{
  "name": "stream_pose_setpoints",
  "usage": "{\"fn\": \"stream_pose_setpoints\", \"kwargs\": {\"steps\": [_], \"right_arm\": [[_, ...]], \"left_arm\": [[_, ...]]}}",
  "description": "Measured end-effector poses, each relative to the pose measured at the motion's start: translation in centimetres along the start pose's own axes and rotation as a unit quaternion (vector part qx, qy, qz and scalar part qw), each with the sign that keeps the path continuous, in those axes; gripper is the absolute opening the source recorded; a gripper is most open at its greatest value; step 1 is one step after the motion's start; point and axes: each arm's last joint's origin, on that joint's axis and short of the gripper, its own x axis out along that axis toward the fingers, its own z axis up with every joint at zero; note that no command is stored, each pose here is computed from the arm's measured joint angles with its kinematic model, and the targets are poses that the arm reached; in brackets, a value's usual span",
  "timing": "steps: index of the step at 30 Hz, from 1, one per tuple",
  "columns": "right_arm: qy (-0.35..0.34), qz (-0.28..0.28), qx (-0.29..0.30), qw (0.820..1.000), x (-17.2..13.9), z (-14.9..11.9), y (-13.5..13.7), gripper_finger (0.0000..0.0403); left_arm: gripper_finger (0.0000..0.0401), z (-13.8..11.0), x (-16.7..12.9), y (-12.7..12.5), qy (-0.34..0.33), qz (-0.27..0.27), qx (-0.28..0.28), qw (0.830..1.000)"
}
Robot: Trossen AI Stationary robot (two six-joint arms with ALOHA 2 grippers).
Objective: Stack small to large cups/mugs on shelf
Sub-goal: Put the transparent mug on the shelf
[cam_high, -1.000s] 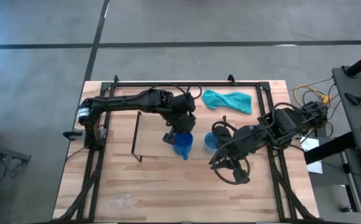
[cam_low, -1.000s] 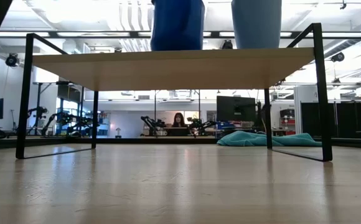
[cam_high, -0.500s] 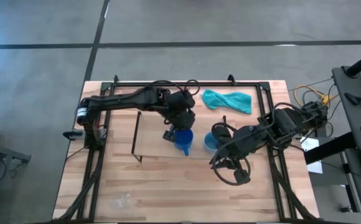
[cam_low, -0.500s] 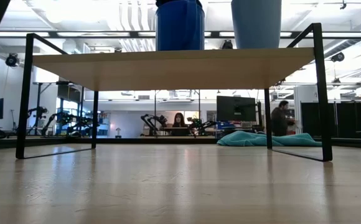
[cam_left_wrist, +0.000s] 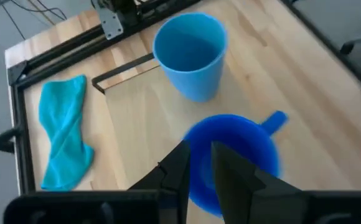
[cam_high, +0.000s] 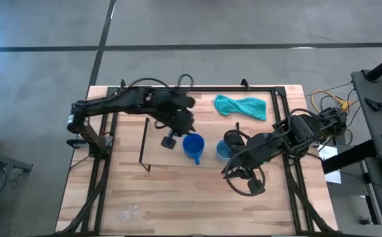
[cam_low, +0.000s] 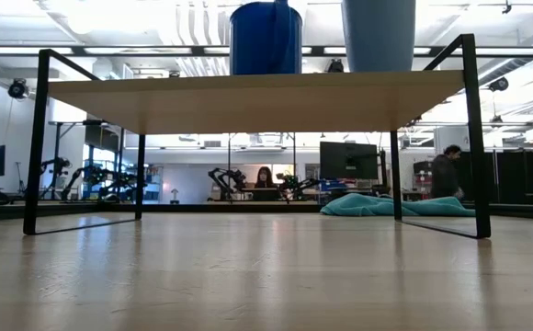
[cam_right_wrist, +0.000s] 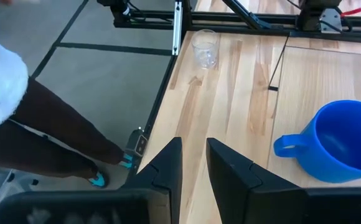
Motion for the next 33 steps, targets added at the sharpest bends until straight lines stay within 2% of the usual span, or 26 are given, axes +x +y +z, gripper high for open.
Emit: {"fn": "stream_pose_setpoints", "kwargs": {"steps": [3,10,15,20,25,33], "right_arm": [[-0.005,0.001,0.000,1.000,0.0,0.1,0.0,0.0068],[-0.041,0.001,-0.005,0.999,0.4,0.9,0.2,0.0068],[-0.042,-0.029,-0.013,0.999,1.1,0.9,0.0,0.0068],[-0.036,-0.033,-0.014,0.999,1.7,0.7,-0.1,0.0068],[-0.023,-0.036,-0.006,0.999,2.4,0.3,-0.2,0.0068],[-0.006,-0.039,0.004,0.999,3.2,-0.3,-0.4,0.0068]], "left_arm": [[0.0050,-0.2,-3.0,-1.0,-0.009,0.000,-0.032,0.999],[0.0050,-1.9,-9.7,-3.7,-0.010,-0.010,-0.156,0.988],[0.0050,-3.4,-12.4,-5.5,0.020,-0.013,-0.235,0.972],[0.0050,-4.2,-12.7,-7.2,0.055,-0.024,-0.273,0.960],[0.0050,-5.3,-11.8,-8.8,0.121,-0.038,-0.346,0.930],[0.0050,-6.1,-9.6,-12.5,0.198,-0.063,-0.390,0.897]]}}
